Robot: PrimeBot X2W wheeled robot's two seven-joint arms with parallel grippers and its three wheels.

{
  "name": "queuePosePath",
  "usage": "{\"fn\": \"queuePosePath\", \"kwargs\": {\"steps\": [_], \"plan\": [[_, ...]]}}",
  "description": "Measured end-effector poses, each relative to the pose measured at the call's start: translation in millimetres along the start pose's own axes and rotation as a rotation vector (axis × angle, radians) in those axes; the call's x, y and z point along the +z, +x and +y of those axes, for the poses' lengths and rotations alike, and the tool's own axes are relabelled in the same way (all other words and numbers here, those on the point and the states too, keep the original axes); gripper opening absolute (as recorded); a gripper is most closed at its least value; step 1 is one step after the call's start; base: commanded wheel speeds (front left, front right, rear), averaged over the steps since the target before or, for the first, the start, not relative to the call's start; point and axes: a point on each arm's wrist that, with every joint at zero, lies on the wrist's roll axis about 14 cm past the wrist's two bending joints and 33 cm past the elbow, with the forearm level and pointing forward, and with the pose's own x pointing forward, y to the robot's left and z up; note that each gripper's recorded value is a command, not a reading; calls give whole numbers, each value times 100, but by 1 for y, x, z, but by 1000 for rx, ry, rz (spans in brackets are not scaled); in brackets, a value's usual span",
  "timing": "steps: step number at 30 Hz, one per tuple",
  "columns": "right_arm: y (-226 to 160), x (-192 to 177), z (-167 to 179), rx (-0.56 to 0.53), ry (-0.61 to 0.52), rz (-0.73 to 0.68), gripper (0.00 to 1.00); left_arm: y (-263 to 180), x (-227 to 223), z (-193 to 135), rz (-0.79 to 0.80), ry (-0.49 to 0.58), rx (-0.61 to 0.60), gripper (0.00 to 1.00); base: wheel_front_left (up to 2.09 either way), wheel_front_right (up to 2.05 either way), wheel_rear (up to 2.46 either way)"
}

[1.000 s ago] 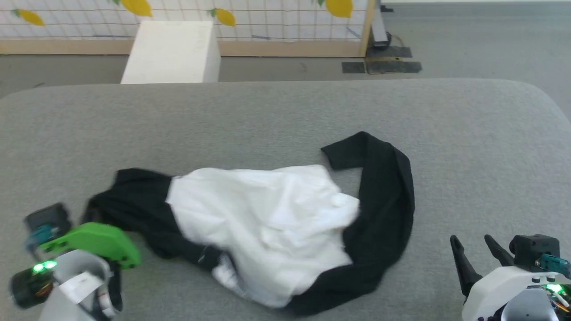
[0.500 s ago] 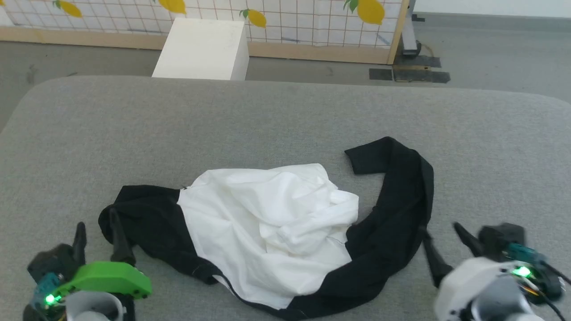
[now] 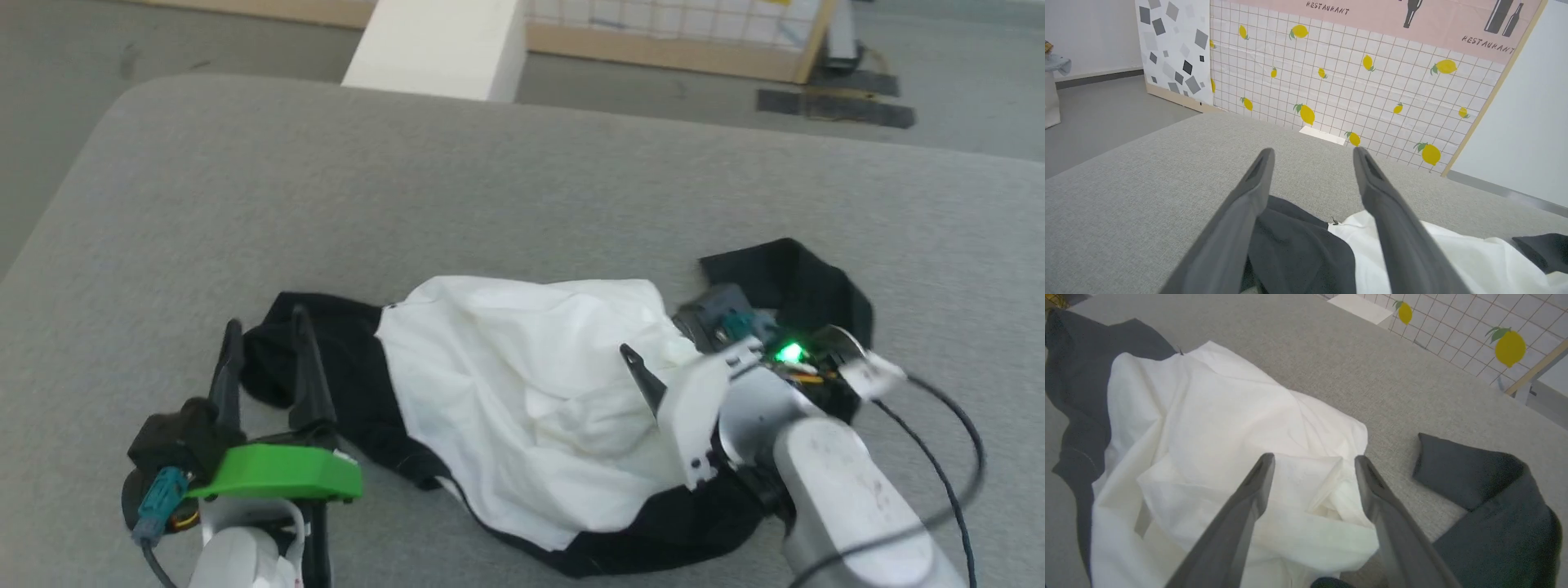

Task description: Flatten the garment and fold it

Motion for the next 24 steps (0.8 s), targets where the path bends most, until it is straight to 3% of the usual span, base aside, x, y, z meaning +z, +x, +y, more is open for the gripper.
{"fn": "queuePosePath", "kwargs": {"steps": [8, 9, 10, 12, 14, 18, 24], "plan": [[34, -68, 15, 129, -71, 452, 100, -6, -5, 16, 21, 8, 45, 100, 0, 0, 0], [36, -71, 16, 147, -97, 505, 72, -7, -6, 18, 26, 2, 52, 100, 0, 0, 0], [36, -73, 14, 156, -124, 563, 0, -9, -7, 19, 32, -1, 61, 100, 0, 0, 0], [40, -68, 8, 164, -199, 616, 0, -12, -10, 22, 45, 1, 72, 100, 0, 0, 0], [48, -55, -5, 149, -269, 583, 0, -14, -13, 25, 56, -1, 85, 100, 0, 0, 0], [73, -4, -54, 34, -389, 425, 0, -10, -15, 25, 65, -13, 94, 100, 0, 0, 0], [106, 111, -100, -139, -547, 102, 0, -1, -12, 24, 56, -19, 106, 100, 0, 0, 0]]}}
